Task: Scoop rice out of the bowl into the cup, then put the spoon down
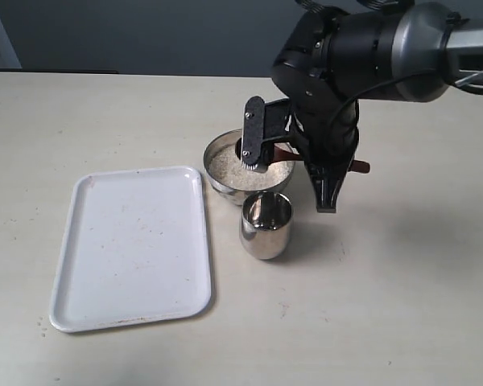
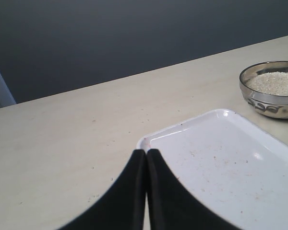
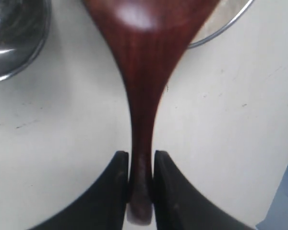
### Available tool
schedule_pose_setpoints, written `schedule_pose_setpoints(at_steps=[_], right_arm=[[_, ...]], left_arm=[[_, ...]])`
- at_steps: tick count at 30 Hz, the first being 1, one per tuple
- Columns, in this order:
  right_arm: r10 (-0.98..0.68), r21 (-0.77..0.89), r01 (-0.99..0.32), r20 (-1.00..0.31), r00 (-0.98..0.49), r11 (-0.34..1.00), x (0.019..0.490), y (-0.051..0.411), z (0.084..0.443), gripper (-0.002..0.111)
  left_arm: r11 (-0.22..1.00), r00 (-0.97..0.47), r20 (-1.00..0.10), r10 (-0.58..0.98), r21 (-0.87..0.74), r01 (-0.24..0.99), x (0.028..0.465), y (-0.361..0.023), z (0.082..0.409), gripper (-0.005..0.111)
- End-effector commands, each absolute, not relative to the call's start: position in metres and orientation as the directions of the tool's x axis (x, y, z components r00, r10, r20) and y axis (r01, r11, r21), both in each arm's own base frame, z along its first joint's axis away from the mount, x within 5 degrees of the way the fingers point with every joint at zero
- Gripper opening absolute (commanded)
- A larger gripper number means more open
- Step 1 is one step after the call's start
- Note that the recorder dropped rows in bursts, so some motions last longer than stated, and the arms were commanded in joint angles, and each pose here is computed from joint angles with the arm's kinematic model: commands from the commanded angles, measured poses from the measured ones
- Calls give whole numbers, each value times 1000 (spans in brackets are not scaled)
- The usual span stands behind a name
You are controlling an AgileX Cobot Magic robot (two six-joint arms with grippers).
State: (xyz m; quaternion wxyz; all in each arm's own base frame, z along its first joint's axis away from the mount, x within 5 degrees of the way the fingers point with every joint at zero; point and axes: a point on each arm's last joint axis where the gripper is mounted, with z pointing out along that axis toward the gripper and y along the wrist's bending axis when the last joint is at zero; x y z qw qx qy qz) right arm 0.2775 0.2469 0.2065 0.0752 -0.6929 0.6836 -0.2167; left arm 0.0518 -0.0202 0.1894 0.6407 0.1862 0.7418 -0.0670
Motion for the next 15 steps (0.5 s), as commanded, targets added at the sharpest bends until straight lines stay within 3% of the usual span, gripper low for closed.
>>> schedule_pose_setpoints(at_steps=[1, 8, 15], right_arm=[[-982, -353, -936, 183, -56, -12, 266, 238, 206, -1], [-982, -322, -947, 179, -54, -6, 254, 228, 195, -1], [-982, -417, -909, 179, -53, -27, 249, 237, 198, -1]], left_arm=[[923, -93, -980, 173, 129, 362, 52, -20, 192, 1], [923, -93, -980, 173, 129, 362, 52, -20, 192, 1], [923, -93, -980, 173, 129, 362, 52, -20, 192, 1]])
